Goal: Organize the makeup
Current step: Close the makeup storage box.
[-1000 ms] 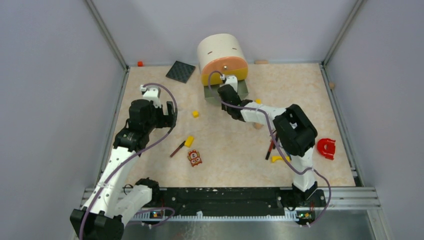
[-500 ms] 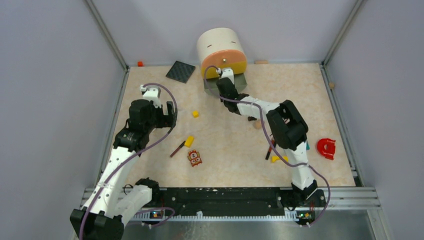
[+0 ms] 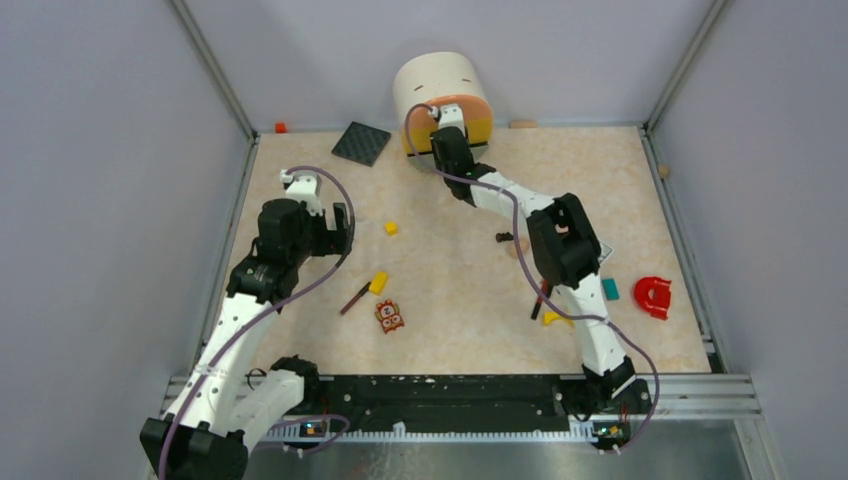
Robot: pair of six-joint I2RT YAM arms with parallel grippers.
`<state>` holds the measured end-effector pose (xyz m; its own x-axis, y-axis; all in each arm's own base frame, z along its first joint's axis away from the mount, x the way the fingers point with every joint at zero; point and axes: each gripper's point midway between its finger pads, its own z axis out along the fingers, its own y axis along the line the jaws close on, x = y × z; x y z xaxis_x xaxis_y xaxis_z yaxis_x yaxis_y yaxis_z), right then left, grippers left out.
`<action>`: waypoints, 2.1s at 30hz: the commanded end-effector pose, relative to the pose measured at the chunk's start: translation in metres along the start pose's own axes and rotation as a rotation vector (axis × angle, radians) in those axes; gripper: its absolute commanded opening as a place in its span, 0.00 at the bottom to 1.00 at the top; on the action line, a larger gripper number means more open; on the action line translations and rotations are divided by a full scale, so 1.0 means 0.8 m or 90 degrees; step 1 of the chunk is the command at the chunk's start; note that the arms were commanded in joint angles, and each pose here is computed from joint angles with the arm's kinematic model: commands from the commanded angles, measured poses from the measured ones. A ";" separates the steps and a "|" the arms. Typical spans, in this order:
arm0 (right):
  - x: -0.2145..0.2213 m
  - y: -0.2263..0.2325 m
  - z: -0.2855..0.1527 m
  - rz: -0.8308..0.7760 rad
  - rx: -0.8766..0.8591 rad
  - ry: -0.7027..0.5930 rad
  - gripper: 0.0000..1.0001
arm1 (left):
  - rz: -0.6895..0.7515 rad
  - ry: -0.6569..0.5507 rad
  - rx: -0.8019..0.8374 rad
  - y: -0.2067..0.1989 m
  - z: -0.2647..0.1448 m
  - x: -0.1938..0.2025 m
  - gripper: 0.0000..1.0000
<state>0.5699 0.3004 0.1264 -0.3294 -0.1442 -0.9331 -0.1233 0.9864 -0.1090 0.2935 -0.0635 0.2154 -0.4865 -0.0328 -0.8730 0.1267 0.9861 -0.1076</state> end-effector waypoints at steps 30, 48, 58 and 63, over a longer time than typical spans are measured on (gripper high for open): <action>-0.041 -0.006 0.002 0.043 -0.060 -0.052 0.46 | 0.006 -0.025 0.011 -0.004 0.003 -0.011 0.99; -0.030 -0.001 0.053 0.056 -0.071 -0.040 0.44 | 0.005 -0.026 0.011 -0.004 0.002 -0.012 0.99; -0.038 -0.002 0.040 0.063 -0.082 -0.036 0.44 | 0.005 -0.026 0.007 -0.003 0.003 -0.012 0.99; -0.093 -0.020 -0.023 0.094 -0.105 -0.096 0.46 | 0.005 -0.028 0.001 -0.001 0.002 -0.014 0.99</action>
<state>0.5880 0.3056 0.0955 -0.3761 -0.1029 -0.9209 -0.2277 0.9736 -0.0158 0.2936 -0.0634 0.2155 -0.4861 -0.0329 -0.8733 0.1261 0.9862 -0.1073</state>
